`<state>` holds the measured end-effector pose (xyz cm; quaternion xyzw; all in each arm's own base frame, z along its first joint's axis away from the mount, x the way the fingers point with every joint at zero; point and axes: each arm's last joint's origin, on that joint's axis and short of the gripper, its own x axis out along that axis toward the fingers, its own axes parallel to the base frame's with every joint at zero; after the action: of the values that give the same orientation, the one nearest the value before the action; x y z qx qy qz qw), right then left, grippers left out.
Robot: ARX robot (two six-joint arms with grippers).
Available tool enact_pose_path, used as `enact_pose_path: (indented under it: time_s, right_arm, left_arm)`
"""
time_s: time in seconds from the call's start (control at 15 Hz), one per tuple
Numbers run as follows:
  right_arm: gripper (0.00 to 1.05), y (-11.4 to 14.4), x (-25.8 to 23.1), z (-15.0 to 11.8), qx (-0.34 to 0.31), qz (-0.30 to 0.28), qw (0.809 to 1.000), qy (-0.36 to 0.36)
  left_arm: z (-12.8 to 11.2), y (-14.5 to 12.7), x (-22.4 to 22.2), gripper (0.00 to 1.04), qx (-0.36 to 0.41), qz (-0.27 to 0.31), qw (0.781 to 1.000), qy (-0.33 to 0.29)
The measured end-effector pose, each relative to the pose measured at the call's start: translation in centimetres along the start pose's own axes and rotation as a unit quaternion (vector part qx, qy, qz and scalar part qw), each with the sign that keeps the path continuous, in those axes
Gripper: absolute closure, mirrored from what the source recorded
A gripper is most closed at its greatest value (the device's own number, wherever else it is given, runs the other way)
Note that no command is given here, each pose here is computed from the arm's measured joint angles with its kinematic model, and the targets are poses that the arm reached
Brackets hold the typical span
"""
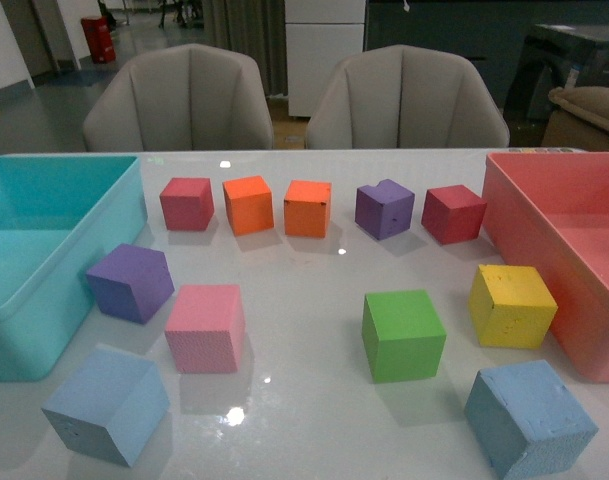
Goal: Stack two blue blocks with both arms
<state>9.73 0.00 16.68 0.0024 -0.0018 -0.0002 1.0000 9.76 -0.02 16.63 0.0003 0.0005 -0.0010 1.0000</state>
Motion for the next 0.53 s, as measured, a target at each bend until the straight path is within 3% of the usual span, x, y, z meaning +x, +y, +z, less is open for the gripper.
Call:
enact_pose_path:
  time_s: [0.53]
  right_arm:
    - [0.06, 0.0, 0.0, 0.0, 0.0, 0.0, 1.0, 0.0]
  left_arm:
    - [0.0, 0.0, 0.0, 0.07, 0.0, 0.0, 1.0, 0.0]
